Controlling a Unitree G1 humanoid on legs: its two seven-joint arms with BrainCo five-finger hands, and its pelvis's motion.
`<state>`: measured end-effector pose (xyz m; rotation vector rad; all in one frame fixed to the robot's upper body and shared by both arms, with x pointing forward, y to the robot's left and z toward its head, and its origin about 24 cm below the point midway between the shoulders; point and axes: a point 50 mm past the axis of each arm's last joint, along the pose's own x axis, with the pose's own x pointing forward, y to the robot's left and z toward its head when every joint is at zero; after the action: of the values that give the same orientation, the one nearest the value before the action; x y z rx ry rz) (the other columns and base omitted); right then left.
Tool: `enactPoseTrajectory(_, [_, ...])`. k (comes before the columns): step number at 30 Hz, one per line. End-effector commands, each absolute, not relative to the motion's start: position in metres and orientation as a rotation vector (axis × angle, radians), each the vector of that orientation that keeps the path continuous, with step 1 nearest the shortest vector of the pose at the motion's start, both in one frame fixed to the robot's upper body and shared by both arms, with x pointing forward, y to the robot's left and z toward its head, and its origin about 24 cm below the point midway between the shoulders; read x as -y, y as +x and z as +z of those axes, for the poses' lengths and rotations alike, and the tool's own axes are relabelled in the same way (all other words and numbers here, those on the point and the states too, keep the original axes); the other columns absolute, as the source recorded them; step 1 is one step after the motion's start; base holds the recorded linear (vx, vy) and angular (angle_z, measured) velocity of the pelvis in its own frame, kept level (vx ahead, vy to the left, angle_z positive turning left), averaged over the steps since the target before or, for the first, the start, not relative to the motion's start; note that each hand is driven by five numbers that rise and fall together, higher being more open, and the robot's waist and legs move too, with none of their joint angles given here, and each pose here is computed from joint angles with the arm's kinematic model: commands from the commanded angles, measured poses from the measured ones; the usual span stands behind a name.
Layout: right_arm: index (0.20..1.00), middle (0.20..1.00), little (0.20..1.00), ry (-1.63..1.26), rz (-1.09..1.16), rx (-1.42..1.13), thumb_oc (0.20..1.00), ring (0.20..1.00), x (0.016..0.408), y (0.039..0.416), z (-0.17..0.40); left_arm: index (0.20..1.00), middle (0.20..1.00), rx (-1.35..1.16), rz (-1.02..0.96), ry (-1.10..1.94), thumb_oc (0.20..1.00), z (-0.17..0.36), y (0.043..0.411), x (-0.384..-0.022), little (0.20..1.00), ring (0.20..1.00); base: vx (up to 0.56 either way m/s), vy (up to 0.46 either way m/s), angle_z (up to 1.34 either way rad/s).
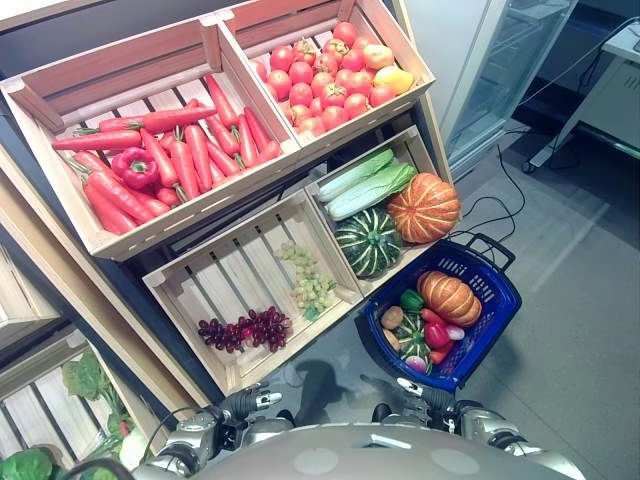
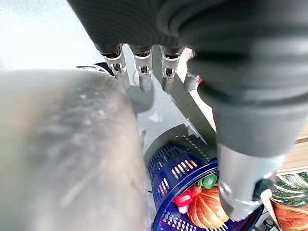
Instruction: Pick up fruits and vegetables into the basket
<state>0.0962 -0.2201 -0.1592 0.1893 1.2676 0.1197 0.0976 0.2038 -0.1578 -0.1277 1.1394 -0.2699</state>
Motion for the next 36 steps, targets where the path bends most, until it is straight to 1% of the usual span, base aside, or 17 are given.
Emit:
enactPoseTrajectory(1, [1.0, 1.0, 1.0, 0.2, 0.143, -1.353, 1.0, 1.0, 0.211, 0.082, -0.166, 1.0, 1.0, -1.018, -0.335, -0.012, 1.0, -0.152, 0.125, -0.192, 1.0, 1.0, 0.0, 0.0, 0.0])
enactPoseTrajectory(3, [1.0, 1.0, 1.0, 0.19, 0.143, -1.329, 1.0, 1.0, 0.212, 0.085, -0.165, 1.0, 1.0, -0.964, -0.339, 0.04, 1.0, -0.149, 0.131, -0.192, 1.0, 1.0, 0.0, 0.0, 0.0])
enactPoseTrajectory(5, [1.0, 1.0, 1.0, 0.171, 0.135, -1.281, 1.0, 1.0, 0.214, 0.092, -0.163, 1.0, 1.0, -0.823, -0.316, 0.128, 1.0, -0.139, 0.146, -0.192, 1.0, 1.0, 0.0, 0.0, 0.0])
enactPoseTrajectory(6, [1.0, 1.0, 1.0, 0.161, 0.119, -1.239, 1.0, 1.0, 0.216, 0.099, -0.161, 1.0, 1.0, -0.694, -0.263, 0.181, 1.0, -0.128, 0.16, -0.193, 1.0, 1.0, 0.0, 0.0, 0.0])
enactPoseTrajectory(8, [1.0, 1.0, 1.0, 0.146, 0.09, -1.184, 1.0, 1.0, 0.219, 0.106, -0.158, 1.0, 1.0, -0.549, -0.206, 0.26, 1.0, -0.113, 0.178, -0.195, 1.0, 1.0, 0.0, 0.0, 0.0])
enactPoseTrajectory(11, [1.0, 1.0, 1.0, 0.163, 0.021, -1.081, 1.0, 1.0, 0.225, 0.116, -0.153, 1.0, 1.0, -0.263, -0.154, 0.435, 1.0, -0.076, 0.204, -0.199, 1.0, 1.0, 0.01, -0.026, 0.02])
enactPoseTrajectory(14, [1.0, 1.0, 1.0, 0.179, -0.022, -0.993, 1.0, 1.0, 0.23, 0.121, -0.148, 1.0, 1.0, -0.056, -0.16, 0.583, 1.0, -0.046, 0.216, -0.2, 1.0, 1.0, 0.08, -0.047, 0.12])
enactPoseTrajectory(16, [1.0, 1.0, 1.0, 0.177, -0.029, -0.946, 1.0, 1.0, 0.231, 0.123, -0.145, 1.0, 1.0, 0.039, -0.154, 0.666, 1.0, -0.034, 0.217, -0.201, 1.0, 1.0, 0.11, -0.044, 0.07])
enactPoseTrajectory(19, [1.0, 1.0, 1.0, 0.164, -0.031, -0.832, 1.0, 1.0, 0.232, 0.136, -0.133, 1.0, 1.0, 0.162, -0.071, 0.821, 1.0, -0.014, 0.223, -0.208, 1.0, 1.0, 0.07, -0.05, 0.02])
enactPoseTrajectory(20, [1.0, 1.0, 1.0, 0.163, -0.032, -0.817, 1.0, 1.0, 0.232, 0.139, -0.131, 1.0, 1.0, 0.169, -0.059, 0.831, 1.0, -0.012, 0.224, -0.209, 1.0, 1.0, -0.02, -0.033, 0.0])
enactPoseTrajectory(23, [1.0, 1.0, 1.0, 0.147, -0.037, -0.67, 1.0, 1.0, 0.234, 0.167, -0.11, 1.0, 1.0, 0.266, 0.022, 0.964, 1.0, 0.002, 0.237, -0.213, 1.0, 1.0, -0.13, -0.03, -0.04])
enactPoseTrajectory(24, [1.0, 1.0, 1.0, 0.139, -0.036, -0.605, 1.0, 1.0, 0.234, 0.181, -0.098, 1.0, 1.0, 0.302, 0.055, 1.024, 1.0, 0.008, 0.244, -0.214, 1.0, 1.0, -0.19, -0.041, 0.0])
enactPoseTrajectory(25, [1.0, 1.0, 1.0, 0.137, -0.035, -0.587, 1.0, 1.0, 0.235, 0.186, -0.094, 1.0, 1.0, 0.315, 0.069, 1.04, 1.0, 0.01, 0.246, -0.215, 1.0, 1.0, -0.21, -0.052, 0.05])
enactPoseTrajectory(26, [1.0, 1.0, 1.0, 0.127, -0.031, -0.51, 1.0, 1.0, 0.235, 0.201, -0.08, 1.0, 1.0, 0.363, 0.128, 1.123, 1.0, 0.017, 0.253, -0.217, 1.0, 1.0, -0.14, -0.047, 0.04])
enactPoseTrajectory(29, [1.0, 1.0, 1.0, 0.102, -0.021, -0.399, 1.0, 1.0, 0.236, 0.22, -0.057, 1.0, 1.0, 0.378, 0.207, 1.239, 1.0, 0.022, 0.263, -0.226, 1.0, 1.0, -0.12, -0.046, -0.05])
enactPoseTrajectory(32, [1.0, 1.0, 1.0, 0.106, -0.018, -0.295, 1.0, 1.0, 0.233, 0.235, -0.034, 1.0, 1.0, 0.326, 0.277, 1.321, 1.0, 0.025, 0.272, -0.237, 1.0, 1.0, -0.06, -0.038, -0.08])
enactPoseTrajectory(36, [1.0, 1.0, 1.0, 0.099, -0.019, -0.217, 1.0, 1.0, 0.234, 0.244, -0.018, 1.0, 1.0, 0.273, 0.306, 1.416, 1.0, 0.026, 0.279, -0.246, 1.0, 1.0, -0.07, -0.041, -0.08])
